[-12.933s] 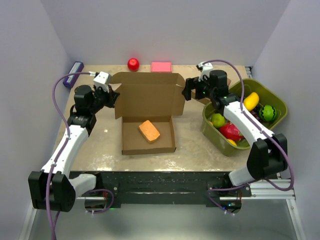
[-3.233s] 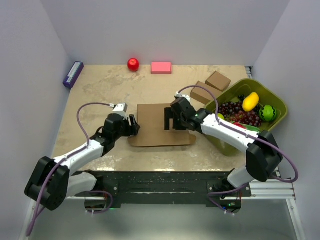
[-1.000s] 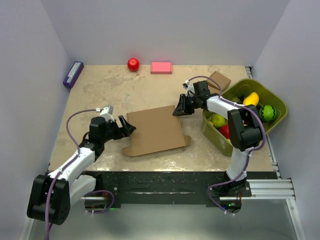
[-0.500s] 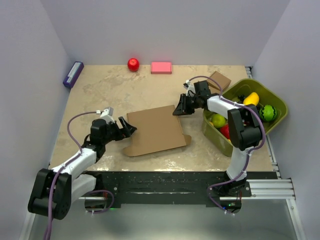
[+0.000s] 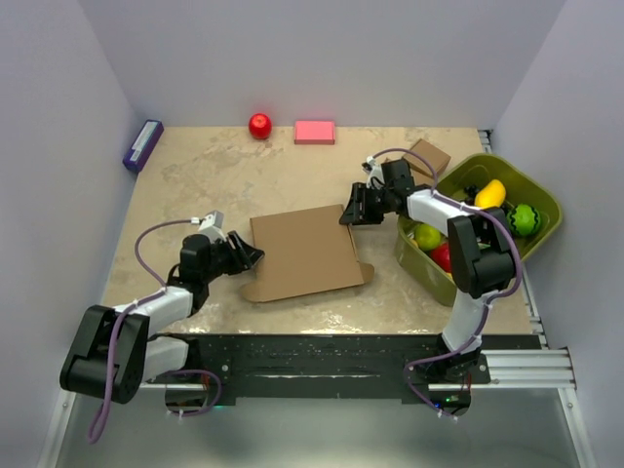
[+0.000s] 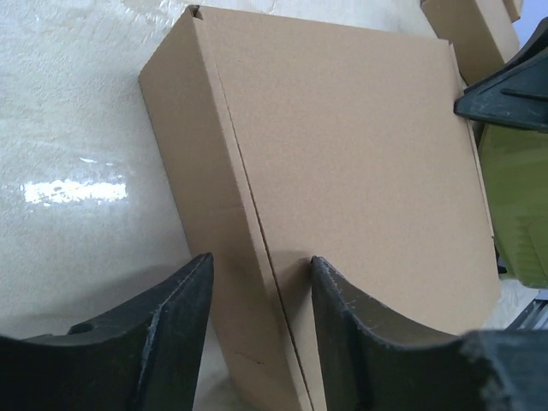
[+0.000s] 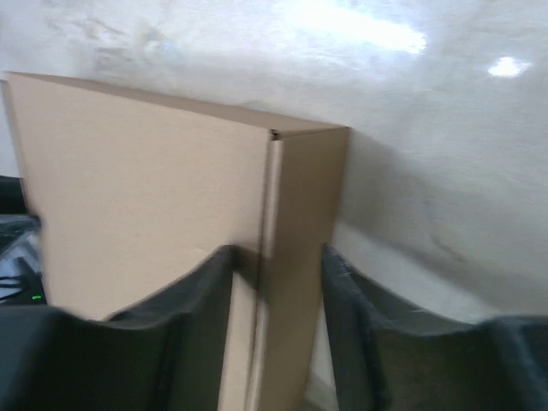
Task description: Fold the paper box
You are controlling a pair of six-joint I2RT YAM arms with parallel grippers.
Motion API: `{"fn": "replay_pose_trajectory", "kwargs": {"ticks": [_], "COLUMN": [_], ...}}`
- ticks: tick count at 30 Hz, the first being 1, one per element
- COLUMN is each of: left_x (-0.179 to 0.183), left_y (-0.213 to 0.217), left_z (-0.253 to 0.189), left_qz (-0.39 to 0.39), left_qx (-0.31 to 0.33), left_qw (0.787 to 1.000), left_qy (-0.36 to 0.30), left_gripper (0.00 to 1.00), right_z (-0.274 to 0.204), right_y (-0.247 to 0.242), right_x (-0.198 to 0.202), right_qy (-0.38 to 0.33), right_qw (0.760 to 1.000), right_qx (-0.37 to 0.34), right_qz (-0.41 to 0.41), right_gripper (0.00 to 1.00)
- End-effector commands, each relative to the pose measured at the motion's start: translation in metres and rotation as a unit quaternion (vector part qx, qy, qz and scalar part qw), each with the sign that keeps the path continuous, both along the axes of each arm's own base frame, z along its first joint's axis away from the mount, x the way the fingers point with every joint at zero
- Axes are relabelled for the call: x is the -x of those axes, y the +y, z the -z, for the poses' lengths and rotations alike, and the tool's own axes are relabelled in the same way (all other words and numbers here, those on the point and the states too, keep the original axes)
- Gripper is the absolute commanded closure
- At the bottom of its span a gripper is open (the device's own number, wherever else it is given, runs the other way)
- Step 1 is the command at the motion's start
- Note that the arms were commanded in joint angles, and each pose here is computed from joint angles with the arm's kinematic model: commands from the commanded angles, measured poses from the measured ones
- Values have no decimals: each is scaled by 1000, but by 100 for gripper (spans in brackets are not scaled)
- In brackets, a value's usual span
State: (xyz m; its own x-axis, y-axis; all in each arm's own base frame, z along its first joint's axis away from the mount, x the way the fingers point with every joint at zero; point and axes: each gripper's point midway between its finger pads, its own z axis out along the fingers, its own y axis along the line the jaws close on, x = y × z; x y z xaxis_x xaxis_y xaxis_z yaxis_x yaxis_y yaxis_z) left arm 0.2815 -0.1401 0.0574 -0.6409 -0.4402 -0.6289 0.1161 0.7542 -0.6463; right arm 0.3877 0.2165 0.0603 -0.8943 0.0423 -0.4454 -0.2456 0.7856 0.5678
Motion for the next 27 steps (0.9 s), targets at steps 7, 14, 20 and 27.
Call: {"fn": "replay_pose_trajectory", "kwargs": {"ticks": [7,14,20,27], "left_x": [-23,-18,-9,-5], "left_y": [11,34,56,44], "left_z": [-13,-14,-14,-9], "left_qz": [-36,-102,-154,-124], "left_qx": [-18,-31,-51,-33], "left_qw": [998,993,985,990], "left_qy": [-44,-47,-54,-53], "left_gripper": [53,51,49,52], "right_z": [43,31,39,71], "right_y": [-3,61,84,73], "right_x": [39,43,46,72], "right_qy": [53,48,60,103], "right_qw": [996,996,995,992], "right_qx": [69,15,8,9], "right_qz": [-31,-71,-79,-68], "right_gripper": [19,19,15,13]}}
